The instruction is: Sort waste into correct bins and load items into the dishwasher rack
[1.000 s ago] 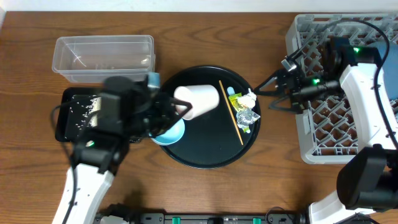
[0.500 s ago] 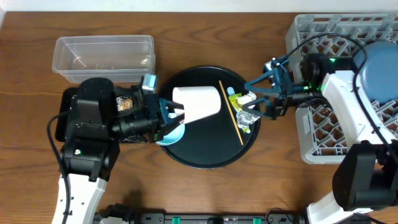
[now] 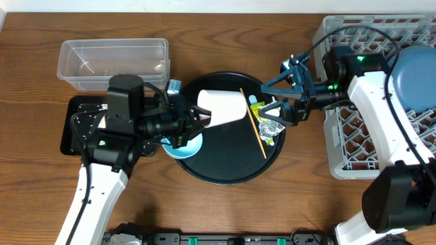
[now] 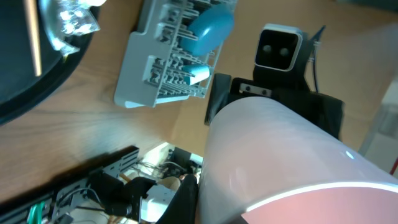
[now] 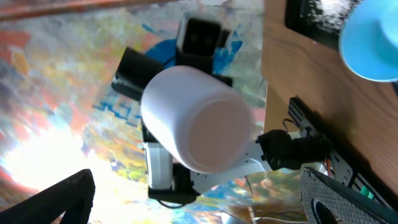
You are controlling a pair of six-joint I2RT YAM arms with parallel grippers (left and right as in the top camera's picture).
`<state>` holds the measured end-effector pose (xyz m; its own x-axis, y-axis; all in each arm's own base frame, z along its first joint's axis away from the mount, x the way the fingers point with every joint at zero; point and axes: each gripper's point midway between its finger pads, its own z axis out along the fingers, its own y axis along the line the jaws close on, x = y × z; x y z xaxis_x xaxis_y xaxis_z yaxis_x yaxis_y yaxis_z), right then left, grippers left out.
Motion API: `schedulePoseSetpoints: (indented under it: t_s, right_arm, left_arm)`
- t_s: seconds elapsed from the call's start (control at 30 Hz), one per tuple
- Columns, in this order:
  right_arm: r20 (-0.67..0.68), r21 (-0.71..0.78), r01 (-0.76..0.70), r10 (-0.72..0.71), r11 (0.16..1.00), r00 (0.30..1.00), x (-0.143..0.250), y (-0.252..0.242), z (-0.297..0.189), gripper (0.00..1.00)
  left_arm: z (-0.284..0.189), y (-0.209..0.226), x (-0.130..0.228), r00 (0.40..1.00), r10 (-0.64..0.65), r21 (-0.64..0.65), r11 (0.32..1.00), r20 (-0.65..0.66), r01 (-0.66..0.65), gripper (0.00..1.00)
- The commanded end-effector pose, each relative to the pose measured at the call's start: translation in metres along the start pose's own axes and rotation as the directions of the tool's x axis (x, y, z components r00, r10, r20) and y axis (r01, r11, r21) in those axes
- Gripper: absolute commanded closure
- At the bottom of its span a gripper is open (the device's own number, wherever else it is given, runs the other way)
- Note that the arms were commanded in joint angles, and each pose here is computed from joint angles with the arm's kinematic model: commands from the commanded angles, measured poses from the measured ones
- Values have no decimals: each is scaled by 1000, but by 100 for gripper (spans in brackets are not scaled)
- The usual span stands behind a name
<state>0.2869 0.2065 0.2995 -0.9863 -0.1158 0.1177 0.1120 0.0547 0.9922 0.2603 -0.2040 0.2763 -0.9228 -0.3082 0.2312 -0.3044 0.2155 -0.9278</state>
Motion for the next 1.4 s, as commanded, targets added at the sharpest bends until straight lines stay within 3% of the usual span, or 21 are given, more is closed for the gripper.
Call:
schedulePoseSetpoints:
  t_s: [0.0, 0.2, 0.77, 0.9, 1.0, 1.07, 1.17, 1.23, 1.3, 1.37]
  right_arm:
    - [-34, -26, 61, -62, 998, 997, 16, 26, 10, 1]
    - [-45, -24, 12, -13, 1000, 999, 17, 25, 13, 1]
    - [-48, -20, -88, 87, 996, 995, 12, 27, 14, 1]
    - [-44, -22, 20, -21, 1000, 999, 7, 36, 14, 4]
    - [-5, 137, 82, -82, 987, 997, -2, 24, 13, 9]
    - [103, 406, 19, -67, 914, 992, -21, -8, 0, 11]
    - [308, 702, -142, -118, 698, 944, -45, -41, -39, 9]
    - [369, 761, -190, -173, 621, 913, -50, -41, -53, 8]
    - [411, 767, -201, -226, 609, 883, -54, -29, -61, 8]
    - [505, 774, -263, -311, 576, 805, -62, -11, -86, 7]
  left_arm:
    - [4, -16, 6, 998, 62, 34, 998, -14, -62, 94]
    - [12, -39, 16, 995, 93, 96, 991, -38, -89, 94]
    - [22, -41, 19, 995, 100, 90, 991, -21, -98, 94]
    - [23, -40, 18, 994, 104, 87, 991, -13, -103, 94]
    - [23, -40, 18, 994, 111, 87, 990, -13, -110, 94]
    - [23, -40, 19, 992, 124, 87, 989, -12, -123, 94]
    - [23, -40, 19, 992, 127, 86, 988, -13, -125, 94]
    - [23, -40, 19, 991, 132, 86, 988, -12, -130, 94]
    - [24, -39, 19, 991, 136, 82, 987, -13, -135, 94]
    - [24, -37, 19, 990, 139, 77, 987, -14, -138, 94]
